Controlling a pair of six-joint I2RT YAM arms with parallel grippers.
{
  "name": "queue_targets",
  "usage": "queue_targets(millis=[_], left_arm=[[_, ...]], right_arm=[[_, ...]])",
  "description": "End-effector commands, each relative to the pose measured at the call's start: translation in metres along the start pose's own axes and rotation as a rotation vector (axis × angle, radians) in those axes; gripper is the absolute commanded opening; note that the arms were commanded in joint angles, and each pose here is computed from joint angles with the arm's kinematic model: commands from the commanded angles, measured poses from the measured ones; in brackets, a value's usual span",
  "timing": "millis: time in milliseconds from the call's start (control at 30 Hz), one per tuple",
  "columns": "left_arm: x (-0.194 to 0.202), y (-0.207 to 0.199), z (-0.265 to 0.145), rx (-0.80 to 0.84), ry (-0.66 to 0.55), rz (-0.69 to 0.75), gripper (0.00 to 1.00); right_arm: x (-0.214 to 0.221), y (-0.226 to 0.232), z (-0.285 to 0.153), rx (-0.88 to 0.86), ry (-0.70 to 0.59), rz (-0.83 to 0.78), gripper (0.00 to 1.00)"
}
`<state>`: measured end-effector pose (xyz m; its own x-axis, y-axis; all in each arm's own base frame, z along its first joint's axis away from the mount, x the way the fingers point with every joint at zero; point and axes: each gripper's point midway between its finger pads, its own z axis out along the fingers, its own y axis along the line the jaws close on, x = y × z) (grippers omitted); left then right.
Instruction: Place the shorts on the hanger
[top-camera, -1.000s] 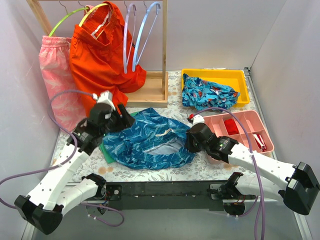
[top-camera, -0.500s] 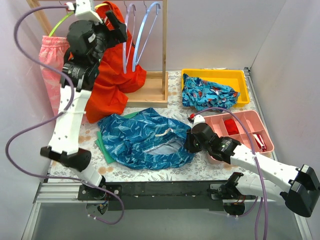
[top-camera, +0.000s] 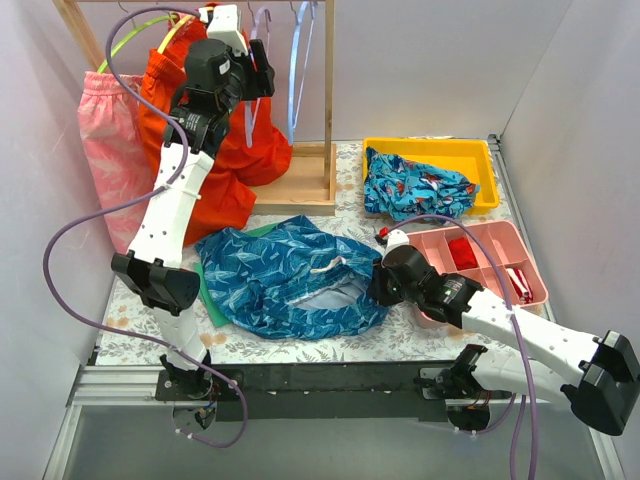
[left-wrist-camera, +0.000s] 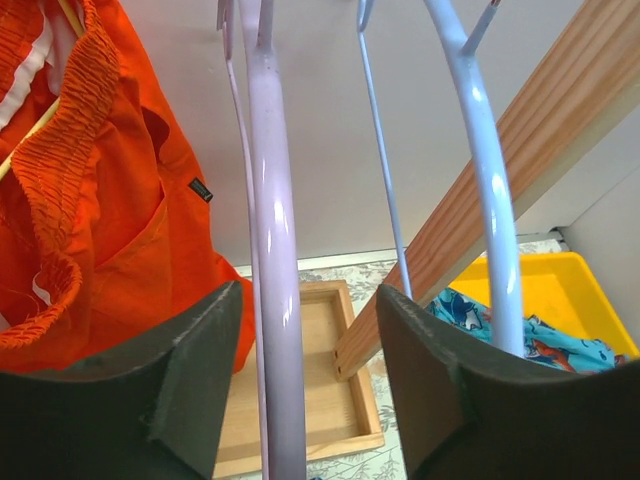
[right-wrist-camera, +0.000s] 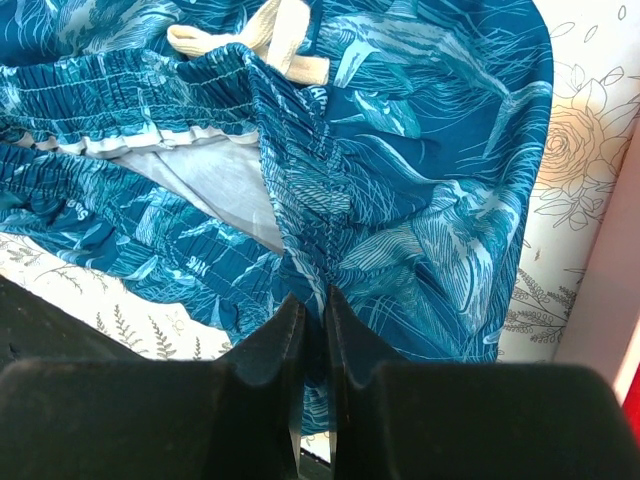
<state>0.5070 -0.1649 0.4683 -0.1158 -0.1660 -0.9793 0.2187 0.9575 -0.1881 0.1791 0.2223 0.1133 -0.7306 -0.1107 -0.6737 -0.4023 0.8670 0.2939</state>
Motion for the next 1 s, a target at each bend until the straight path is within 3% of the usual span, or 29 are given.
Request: queue_targets(millis=[0, 333, 433, 767, 967], left_arm=[[-0.017, 0.001, -0.017, 0.008, -0.042, 0.018, 0.51], [-0.039, 0.004, -0.028, -0.015, -0.103, 0.041, 0.08], [-0.05, 0.003, -0.033, -0.012, -0.131, 0.042, 0.0], [-0.094, 0.005, -0.061, -0.031, -0.269, 0.056, 0.0], [-0.09, 0.005, -0.067, -0.025, -0.256, 0.052, 0.0]], right_arm=[[-0.016, 0.012, -0.006, -0.053, -0.051, 0.003, 0.15], [-0.013, 0.011, -0.008, -0.055, -0.047, 0.001, 0.15], [-0.014, 0.012, -0.008, -0.056, -0.048, 0.001, 0.15], [-0.014, 0.011, -0.006, -0.053, -0.045, -0.003, 0.15], [-0.012, 0.011, -0.006, -0.052, -0.041, -0.005, 0.15]])
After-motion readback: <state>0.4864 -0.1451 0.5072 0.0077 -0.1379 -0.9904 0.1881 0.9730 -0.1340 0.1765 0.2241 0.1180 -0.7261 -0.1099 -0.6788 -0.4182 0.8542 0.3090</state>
